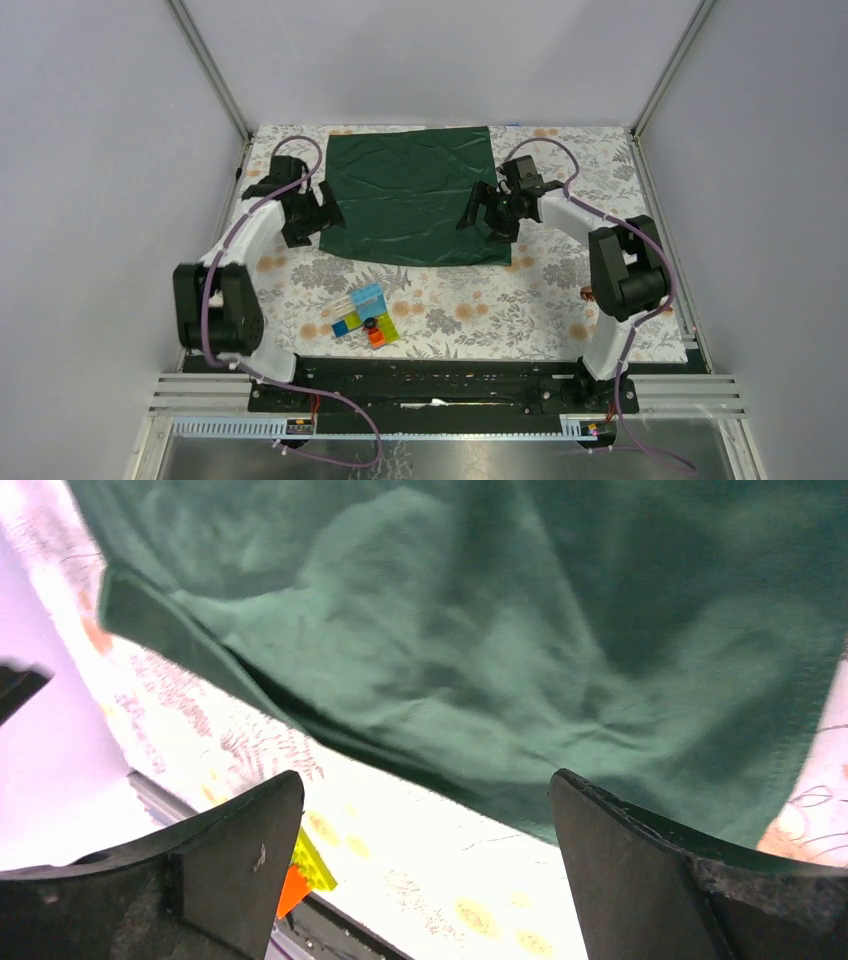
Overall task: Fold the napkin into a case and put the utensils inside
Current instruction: Flatten out the crumpled napkin at the center of the board.
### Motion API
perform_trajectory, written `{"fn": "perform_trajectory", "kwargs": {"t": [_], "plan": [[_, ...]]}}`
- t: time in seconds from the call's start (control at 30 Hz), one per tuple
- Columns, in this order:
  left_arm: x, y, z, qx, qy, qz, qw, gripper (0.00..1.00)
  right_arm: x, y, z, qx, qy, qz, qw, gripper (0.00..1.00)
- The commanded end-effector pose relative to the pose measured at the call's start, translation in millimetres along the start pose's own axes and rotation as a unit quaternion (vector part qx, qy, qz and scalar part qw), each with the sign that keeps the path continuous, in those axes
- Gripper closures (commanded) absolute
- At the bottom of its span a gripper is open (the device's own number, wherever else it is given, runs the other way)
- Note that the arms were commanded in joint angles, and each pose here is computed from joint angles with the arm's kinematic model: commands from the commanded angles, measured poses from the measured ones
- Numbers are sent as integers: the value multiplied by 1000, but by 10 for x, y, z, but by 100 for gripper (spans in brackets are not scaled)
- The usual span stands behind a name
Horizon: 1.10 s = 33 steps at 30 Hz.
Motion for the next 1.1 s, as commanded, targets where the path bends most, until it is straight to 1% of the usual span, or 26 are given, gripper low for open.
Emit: {"fn": "perform_trajectory", "kwargs": {"t": [0.0, 0.07, 0.17, 0.3, 0.5, 0.6, 0.7, 0.83, 0.9, 0.93, 1.0, 1.07], "plan": [[-387, -219, -310, -2, 11, 20, 1000, 1, 172, 214, 89, 27, 6, -40, 999, 0], [-583, -256, -388, -2, 23, 19, 1000, 1, 190, 217, 113, 32, 5, -43, 999, 0], [-771, -351, -488, -3, 39, 34, 999, 1, 247, 215, 125, 44, -1, -42, 998, 0], [-911, -341, -574, -9, 30, 24, 999, 1, 288, 239, 154, 56, -1, -53, 997, 0], [-955, -393, -389, -21, 56, 52, 997, 1, 328, 227, 172, 68, 1, -53, 996, 0], [-831, -425, -301, -24, 60, 74, 995, 2, 353, 271, 182, 70, 3, -65, 995, 0], [-672, -359, -172, -24, 63, 81, 994, 4, 378, 298, 175, 69, 2, -73, 995, 0], [-380, -220, -61, -2, 56, 101, 993, 8, 401, 325, 200, 67, 3, -83, 994, 0], [-277, -124, -2, 3, 48, 96, 994, 8, 423, 321, 201, 68, -1, -82, 994, 0], [-169, -81, -31, 3, 27, 88, 996, 8, 426, 314, 210, 69, -1, -80, 994, 0], [-42, -21, 2, 6, 19, 82, 996, 8, 433, 298, 236, 66, -1, -78, 995, 0], [59, 45, 56, 19, 19, 72, 997, 9, 441, 266, 266, 61, 0, -72, 995, 0]]}}
Point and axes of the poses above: each gripper's point midway between its finger pads, its own x axis back along the fingers, its own y axis along the line the jaws close on, z = x × y, the point moved 1 cm from there along x, back along the fingers, and after that the axes turned 6 degrees about x, right-handed, at the moved point
